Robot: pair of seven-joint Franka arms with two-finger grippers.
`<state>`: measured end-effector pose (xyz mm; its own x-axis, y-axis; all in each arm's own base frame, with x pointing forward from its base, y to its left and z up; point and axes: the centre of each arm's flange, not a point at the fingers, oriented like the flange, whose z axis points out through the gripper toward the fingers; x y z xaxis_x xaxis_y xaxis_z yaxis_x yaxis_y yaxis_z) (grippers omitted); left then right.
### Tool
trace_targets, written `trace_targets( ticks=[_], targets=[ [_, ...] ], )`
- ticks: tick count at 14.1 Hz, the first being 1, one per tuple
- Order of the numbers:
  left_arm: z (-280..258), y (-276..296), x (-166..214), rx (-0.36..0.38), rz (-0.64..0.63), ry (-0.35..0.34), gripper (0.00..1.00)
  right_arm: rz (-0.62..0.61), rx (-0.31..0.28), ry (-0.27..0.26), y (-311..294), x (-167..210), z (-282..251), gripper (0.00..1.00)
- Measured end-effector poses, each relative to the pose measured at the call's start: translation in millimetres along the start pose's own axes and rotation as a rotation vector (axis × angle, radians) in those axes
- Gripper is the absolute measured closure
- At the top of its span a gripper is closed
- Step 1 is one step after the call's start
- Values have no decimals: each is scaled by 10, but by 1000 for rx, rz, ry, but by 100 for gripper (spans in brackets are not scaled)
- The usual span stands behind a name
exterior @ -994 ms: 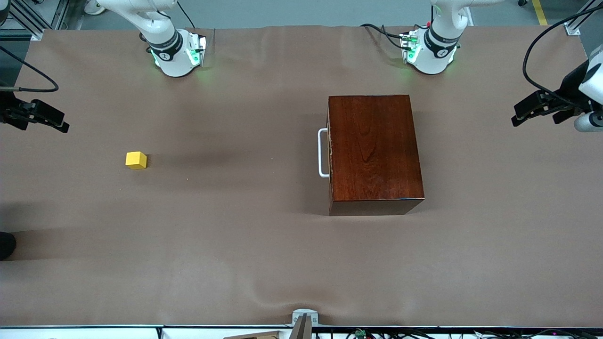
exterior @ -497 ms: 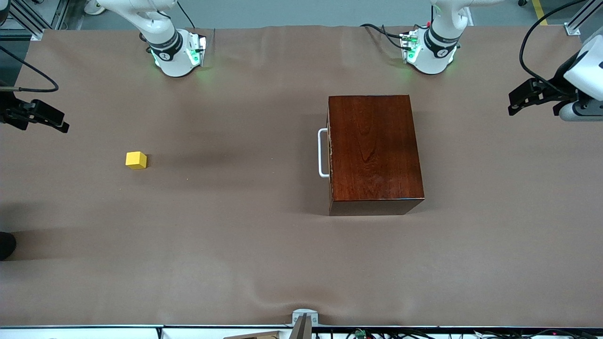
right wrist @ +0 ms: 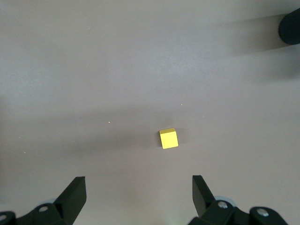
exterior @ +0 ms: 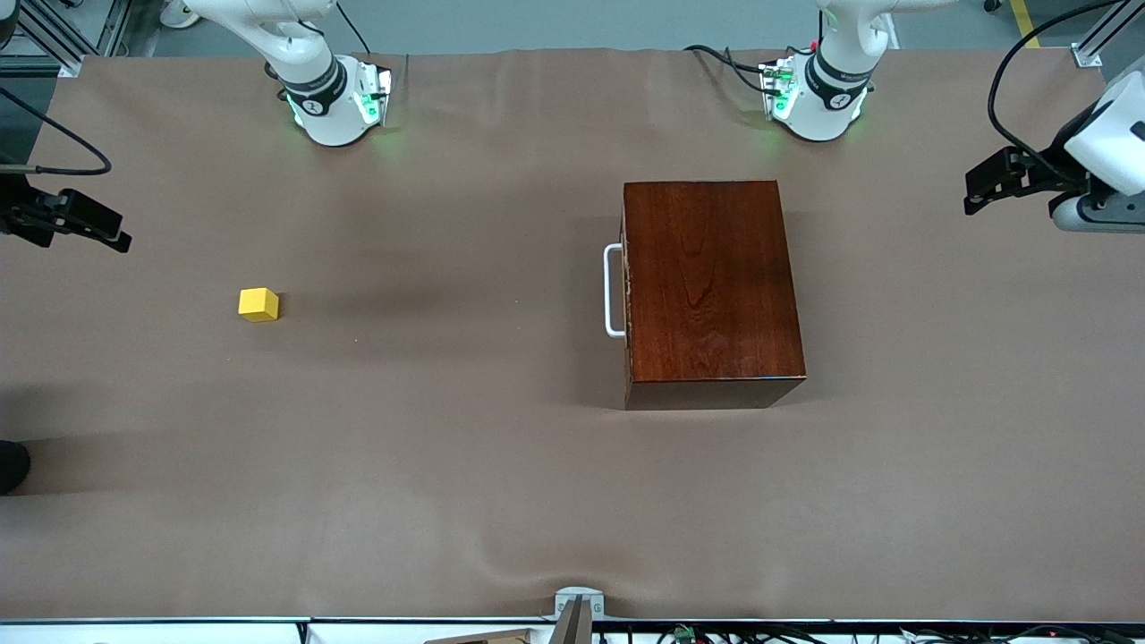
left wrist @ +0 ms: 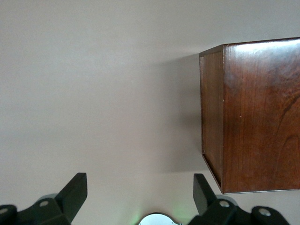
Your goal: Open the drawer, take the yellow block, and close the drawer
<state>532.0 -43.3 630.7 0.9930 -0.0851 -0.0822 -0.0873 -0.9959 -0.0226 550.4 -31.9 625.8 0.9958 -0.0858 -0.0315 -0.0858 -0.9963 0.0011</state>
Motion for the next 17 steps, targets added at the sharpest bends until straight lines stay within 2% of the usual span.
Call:
trace_targets(
  ticks=[6, 14, 17],
  targets=[
    [92, -5, 63, -2, 0, -16, 0, 0, 0, 2, 0, 2, -2, 0],
    [81, 0, 84, -2, 1, 1, 0, 0, 0, 4, 0, 4, -7, 0],
    [95, 2, 85, -2, 2, -1, 0, 2, 19, 1, -12, 0, -4, 0]
  ],
)
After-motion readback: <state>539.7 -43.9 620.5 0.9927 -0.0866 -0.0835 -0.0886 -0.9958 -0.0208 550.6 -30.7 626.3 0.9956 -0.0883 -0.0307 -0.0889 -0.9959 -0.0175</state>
